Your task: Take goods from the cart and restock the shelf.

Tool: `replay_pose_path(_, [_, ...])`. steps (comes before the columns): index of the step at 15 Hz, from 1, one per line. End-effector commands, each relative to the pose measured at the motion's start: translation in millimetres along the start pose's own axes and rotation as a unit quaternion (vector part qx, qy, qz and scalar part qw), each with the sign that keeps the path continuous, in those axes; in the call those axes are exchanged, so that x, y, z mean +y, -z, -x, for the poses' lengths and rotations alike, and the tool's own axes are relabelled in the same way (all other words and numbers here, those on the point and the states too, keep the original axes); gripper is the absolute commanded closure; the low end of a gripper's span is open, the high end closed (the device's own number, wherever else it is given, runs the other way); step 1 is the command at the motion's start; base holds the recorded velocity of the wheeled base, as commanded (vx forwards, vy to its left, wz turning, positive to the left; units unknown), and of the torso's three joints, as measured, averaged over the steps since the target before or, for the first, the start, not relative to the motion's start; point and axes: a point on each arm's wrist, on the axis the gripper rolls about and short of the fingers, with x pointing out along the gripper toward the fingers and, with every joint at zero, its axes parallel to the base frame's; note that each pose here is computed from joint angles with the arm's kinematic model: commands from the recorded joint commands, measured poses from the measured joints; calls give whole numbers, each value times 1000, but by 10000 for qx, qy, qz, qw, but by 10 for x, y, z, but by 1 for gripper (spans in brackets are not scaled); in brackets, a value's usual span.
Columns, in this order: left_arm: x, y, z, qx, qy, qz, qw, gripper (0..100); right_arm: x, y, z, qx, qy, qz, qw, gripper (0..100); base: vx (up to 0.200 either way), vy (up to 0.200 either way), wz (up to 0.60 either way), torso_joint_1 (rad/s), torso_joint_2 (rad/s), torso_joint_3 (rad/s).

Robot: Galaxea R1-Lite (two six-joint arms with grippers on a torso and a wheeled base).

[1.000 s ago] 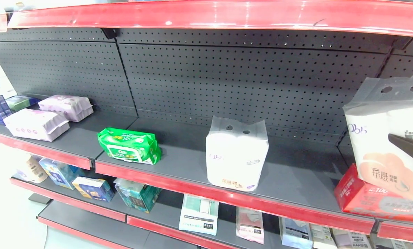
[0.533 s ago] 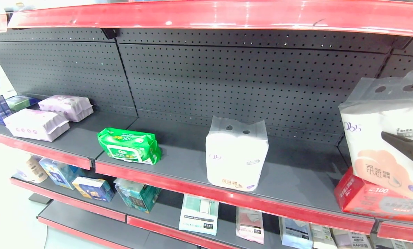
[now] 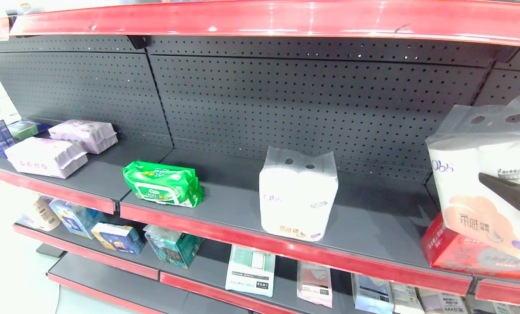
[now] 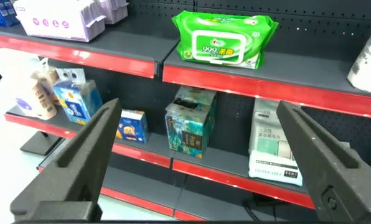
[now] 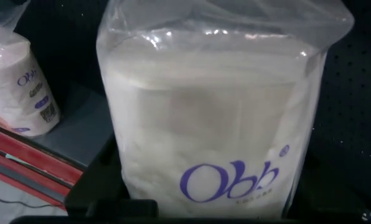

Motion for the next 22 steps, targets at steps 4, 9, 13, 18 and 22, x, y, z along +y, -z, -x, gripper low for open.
replay_pose_path(4, [0, 0, 0, 2, -3, -2, 10000, 0, 2, -19, -28, 4, -32, 13, 10000, 100, 0, 0, 0, 0, 0, 0])
replay_pose_path(9, [0, 1, 1, -6, -3, -2, 10000, 0, 90, -76, -177, 23, -511, -304, 9982, 100, 0, 0, 0, 0, 0, 0])
replay_pose_path(13, [0, 0, 0, 2, -3, 6, 10000, 0, 180, -65, -418, 68, -729, -274, 9969, 100, 0, 0, 0, 0, 0, 0])
replay_pose_path(18, [0, 0, 0, 2, -3, -2, 10000, 0, 319, -100, -937, 38, -968, -503, 9940, 100, 0, 0, 0, 0, 0, 0])
replay_pose_path(22, [0, 0, 0, 2, -3, -2, 10000, 0, 414, -86, -1129, -40, -1087, -558, 9925, 100, 0, 0, 0, 0, 0, 0])
